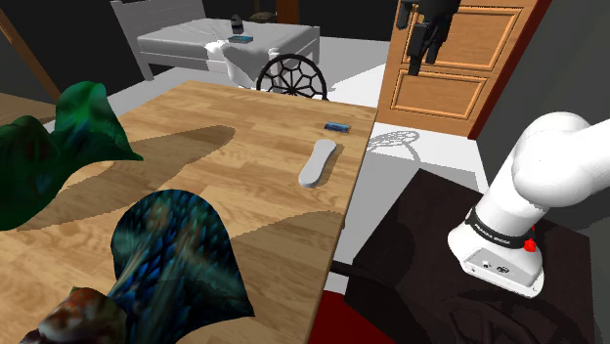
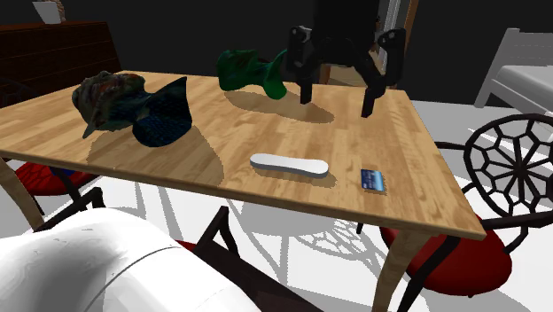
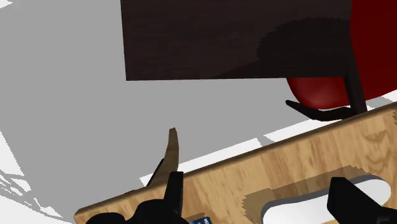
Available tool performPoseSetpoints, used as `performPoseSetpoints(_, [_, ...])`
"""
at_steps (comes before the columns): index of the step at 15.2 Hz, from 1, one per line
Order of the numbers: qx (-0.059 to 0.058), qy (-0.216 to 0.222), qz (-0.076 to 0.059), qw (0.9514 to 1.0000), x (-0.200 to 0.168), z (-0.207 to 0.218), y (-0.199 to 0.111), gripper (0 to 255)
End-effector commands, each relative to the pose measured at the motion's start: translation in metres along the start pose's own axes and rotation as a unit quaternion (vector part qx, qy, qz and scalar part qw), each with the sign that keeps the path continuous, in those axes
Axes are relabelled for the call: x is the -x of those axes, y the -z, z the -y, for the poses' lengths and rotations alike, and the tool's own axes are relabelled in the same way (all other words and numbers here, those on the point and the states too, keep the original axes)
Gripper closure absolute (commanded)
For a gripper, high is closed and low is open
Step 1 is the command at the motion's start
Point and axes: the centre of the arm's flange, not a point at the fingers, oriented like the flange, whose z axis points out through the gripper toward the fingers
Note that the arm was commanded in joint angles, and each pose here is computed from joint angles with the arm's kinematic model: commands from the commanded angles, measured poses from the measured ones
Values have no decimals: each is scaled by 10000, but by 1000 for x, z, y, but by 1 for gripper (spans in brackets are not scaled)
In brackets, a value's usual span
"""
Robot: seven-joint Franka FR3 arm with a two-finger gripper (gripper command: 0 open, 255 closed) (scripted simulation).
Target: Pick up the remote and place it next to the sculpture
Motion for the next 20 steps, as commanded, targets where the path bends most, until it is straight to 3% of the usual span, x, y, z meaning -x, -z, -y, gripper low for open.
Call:
performPoseSetpoints(1, [0, 0, 0, 10000, 0, 0, 0, 0])
performPoseSetpoints(5, [-13, -868, 0, 9962, -10, 40, -32, 0])
performPoseSetpoints(10, [-30, -1942, -1, 9810, -32, 86, -73, 0])
performPoseSetpoints(15, [-46, -2994, -1, 9541, -64, 127, -113, 0])
performPoseSetpoints(20, [-62, -4010, -2, 9160, -104, 160, -153, 0])
